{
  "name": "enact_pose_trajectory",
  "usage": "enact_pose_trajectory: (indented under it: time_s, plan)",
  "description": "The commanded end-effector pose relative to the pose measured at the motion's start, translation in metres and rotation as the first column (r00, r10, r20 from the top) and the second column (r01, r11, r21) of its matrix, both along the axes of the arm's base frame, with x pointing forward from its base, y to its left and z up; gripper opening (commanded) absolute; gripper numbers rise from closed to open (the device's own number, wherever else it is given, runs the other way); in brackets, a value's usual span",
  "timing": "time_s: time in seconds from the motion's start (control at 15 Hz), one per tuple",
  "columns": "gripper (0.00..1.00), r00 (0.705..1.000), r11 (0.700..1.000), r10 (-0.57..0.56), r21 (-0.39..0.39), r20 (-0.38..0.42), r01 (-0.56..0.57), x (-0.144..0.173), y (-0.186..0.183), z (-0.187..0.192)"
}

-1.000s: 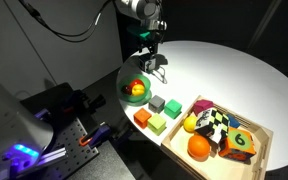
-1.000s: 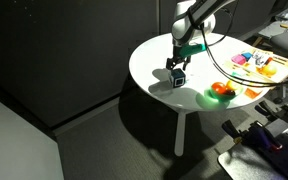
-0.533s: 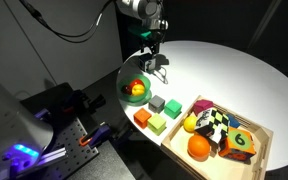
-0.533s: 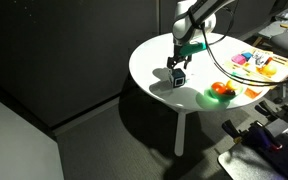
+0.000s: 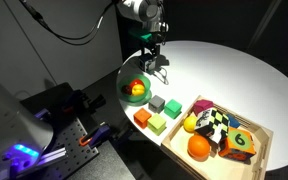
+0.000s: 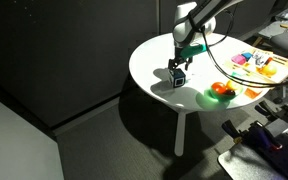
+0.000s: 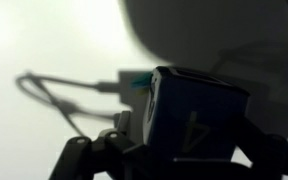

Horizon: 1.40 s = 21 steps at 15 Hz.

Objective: Put the blue dice on the tray

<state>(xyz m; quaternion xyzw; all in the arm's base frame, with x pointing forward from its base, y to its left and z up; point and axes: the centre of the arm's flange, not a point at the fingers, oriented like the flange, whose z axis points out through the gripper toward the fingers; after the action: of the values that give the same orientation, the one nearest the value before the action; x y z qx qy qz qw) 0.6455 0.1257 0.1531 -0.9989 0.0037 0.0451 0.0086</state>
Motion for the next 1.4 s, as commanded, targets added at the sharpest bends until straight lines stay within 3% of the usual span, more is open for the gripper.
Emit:
enact_pose_trajectory:
  time_s: [0.0, 0.53, 1.0, 1.33]
  plan:
    - [1.0, 1.0, 1.0, -0.005, -0.018, -0.002, 0.005, 0.007, 0.004, -0.002]
    - [1.0, 1.0, 1.0, -0.006, 0.016, -0.012, 0.006, 0.01, -0.007, -0.007]
    - [1.0, 0.998, 0.989, 0.061, 0.138, -0.032, -0.056, 0.01, -0.019, -0.009]
    - [1.0, 0.997, 0.983, 0.07, 0.173, -0.041, -0.062, 0.011, -0.03, -0.014]
